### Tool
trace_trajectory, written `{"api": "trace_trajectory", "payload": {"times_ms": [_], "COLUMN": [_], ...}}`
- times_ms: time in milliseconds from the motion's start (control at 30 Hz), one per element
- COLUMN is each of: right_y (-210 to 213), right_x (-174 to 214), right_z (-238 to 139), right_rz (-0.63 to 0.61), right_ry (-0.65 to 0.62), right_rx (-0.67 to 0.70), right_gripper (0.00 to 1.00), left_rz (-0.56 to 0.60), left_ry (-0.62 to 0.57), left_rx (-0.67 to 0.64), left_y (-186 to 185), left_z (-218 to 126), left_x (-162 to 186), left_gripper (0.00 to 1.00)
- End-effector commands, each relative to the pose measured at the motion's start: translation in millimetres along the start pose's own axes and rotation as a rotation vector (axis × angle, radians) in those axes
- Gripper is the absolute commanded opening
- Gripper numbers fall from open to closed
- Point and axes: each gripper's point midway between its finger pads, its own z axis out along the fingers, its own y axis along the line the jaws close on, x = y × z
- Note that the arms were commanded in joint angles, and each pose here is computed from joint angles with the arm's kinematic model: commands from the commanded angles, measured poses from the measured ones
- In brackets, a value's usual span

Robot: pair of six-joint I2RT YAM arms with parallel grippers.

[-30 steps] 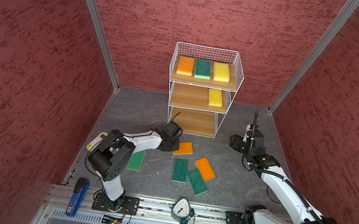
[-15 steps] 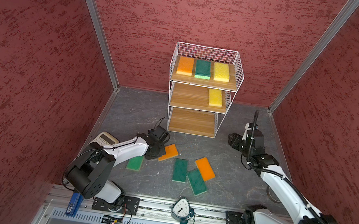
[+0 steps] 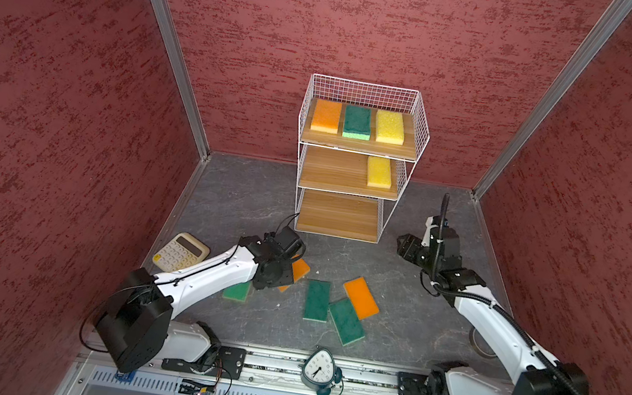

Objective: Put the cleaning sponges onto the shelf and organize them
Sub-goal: 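Lower the left gripper over the orange sponge nearest the shelf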

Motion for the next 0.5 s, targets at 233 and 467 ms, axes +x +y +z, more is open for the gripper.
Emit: {"api": "trace_trajectory", "payload": {"times_ms": [233, 467], "right_y": [7, 6], "right_x": [-11, -11], "right_z": [-9, -12], "right_rz": [0.01, 0.004], "right_ry": [-0.046, -0.052], "right_rx": [-0.038, -0.035], "right_gripper": [0.7, 0.71], "left_rz": [0.178, 0.206], "left_ry": [-0.009, -0.034], "left_rx": [0.039, 0.186], "left_y": [2, -21], "left_z": [27, 37], "left_x": [-35, -53], "left_gripper": [0.87, 0.88]}}
